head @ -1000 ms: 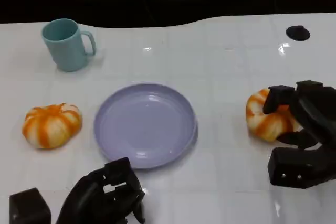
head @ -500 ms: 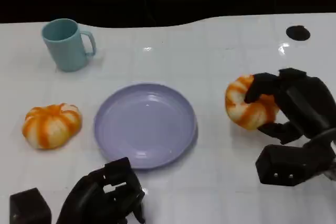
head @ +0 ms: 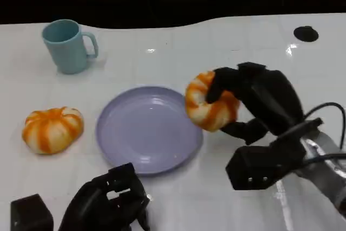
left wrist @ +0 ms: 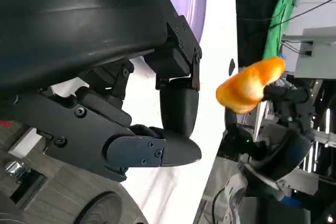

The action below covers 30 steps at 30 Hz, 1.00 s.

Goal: Grasp the bread from the table and place it into the plate.

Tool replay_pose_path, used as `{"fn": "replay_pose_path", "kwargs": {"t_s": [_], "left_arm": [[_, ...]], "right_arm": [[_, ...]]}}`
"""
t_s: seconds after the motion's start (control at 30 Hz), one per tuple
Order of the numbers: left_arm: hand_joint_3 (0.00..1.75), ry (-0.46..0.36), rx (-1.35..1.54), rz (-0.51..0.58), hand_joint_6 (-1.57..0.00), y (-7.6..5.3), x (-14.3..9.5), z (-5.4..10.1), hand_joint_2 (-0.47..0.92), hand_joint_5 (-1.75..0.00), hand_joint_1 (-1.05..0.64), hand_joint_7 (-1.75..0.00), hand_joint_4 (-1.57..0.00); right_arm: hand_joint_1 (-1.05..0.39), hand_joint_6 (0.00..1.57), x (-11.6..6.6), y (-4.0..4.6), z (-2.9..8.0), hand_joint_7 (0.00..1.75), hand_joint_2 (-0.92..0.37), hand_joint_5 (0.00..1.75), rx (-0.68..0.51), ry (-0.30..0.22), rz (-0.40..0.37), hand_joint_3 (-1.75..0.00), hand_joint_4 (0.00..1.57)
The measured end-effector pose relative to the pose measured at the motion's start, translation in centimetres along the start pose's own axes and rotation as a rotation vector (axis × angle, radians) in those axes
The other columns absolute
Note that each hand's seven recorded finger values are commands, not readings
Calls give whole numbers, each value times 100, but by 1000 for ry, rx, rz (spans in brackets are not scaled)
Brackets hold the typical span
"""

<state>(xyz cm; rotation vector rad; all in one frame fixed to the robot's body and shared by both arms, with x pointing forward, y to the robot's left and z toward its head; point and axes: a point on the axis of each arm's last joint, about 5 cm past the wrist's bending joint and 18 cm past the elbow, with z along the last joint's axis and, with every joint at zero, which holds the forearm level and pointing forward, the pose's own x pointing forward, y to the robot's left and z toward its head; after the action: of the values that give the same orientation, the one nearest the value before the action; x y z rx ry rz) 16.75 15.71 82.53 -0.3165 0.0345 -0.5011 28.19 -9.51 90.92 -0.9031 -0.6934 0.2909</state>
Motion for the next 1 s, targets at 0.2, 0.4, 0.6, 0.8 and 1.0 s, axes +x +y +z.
{"fn": "replay_pose_path", "kwargs": {"t_s": [0.2,0.4,0.6,0.8,1.0], "left_arm": [[51,5,-4,5,-73,1,-25,-12,75,-175,-60,-147,-77],[53,4,-3,5,-73,-1,-29,-10,74,-175,-58,-146,-78],[54,4,-4,-1,-73,-11,-25,-12,74,-175,-59,-146,-79],[55,5,-3,-3,-73,-18,-26,-13,75,-175,-59,-147,-78],[56,0,-2,-8,-72,-28,-18,-7,75,-175,-59,-148,-78]], "right_arm": [[-14,77,112,104,139,170,-28,175,39,-44,18,-133,102],[-15,75,200,245,273,172,-30,175,69,-77,63,-134,100],[-15,72,325,347,414,175,-35,175,86,-111,84,-126,98],[-23,89,362,388,447,77,-53,144,88,-112,111,-80,84],[-34,73,360,406,443,30,-54,87,55,-103,172,-68,51]]}}
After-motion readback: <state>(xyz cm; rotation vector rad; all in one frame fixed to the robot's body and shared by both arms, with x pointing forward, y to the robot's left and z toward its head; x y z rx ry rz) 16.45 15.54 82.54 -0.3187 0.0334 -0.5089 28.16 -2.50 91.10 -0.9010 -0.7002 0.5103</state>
